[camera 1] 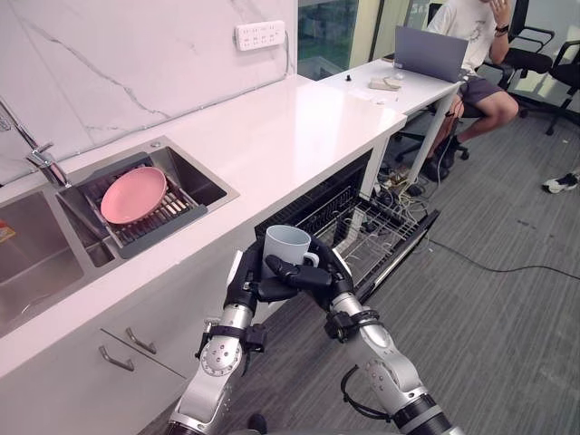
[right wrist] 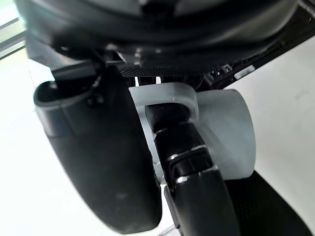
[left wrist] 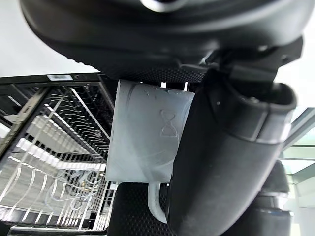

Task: Walk over to the sink, pick up the cup, carry it to the dishwasher, place the cup inside the dishwasher, then close the dishwasher door

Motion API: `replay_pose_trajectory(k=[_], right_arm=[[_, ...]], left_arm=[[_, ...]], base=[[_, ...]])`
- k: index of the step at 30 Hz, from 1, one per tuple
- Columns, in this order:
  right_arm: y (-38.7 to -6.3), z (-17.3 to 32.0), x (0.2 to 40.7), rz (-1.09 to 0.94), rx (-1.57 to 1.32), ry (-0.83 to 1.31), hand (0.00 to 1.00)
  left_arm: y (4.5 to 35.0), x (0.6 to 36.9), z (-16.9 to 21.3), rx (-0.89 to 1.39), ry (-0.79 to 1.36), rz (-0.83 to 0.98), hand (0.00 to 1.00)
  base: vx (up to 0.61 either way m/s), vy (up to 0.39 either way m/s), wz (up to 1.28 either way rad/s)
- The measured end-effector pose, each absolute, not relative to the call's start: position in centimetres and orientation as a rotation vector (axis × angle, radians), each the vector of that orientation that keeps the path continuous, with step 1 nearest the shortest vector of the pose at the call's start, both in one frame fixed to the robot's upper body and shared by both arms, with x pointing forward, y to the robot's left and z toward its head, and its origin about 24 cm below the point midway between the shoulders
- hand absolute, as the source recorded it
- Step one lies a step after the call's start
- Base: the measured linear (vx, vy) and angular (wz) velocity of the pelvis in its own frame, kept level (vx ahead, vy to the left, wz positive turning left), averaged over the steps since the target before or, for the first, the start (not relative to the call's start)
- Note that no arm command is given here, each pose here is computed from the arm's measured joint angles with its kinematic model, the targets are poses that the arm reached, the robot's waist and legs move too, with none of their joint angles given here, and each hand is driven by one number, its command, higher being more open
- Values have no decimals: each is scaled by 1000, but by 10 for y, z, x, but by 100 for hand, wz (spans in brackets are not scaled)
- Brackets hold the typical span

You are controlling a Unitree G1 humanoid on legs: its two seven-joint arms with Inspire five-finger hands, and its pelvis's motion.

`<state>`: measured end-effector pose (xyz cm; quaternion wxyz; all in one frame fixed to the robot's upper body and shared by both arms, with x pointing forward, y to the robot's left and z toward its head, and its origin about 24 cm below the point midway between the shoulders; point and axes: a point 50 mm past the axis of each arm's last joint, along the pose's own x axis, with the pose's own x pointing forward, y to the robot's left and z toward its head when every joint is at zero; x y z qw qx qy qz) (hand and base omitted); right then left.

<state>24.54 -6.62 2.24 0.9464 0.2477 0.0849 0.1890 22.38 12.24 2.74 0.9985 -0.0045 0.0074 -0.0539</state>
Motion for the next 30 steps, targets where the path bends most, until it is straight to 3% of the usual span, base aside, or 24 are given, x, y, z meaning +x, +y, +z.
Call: replay_pose_trajectory(k=[1, 11, 30], right_arm=[[-66, 24, 246, 389, 507, 165, 30], [-75, 38, 252, 374, 507, 82, 30], [-70, 59, 255, 293, 30, -98, 30]], left_arm=[[123, 224, 30, -4, 4, -106, 90], [121, 224, 44, -41, -59, -87, 90], [126, 224, 43, -130, -58, -13, 90]], base=[[-3, -2, 7], [-24, -6, 7], [-1, -13, 8]])
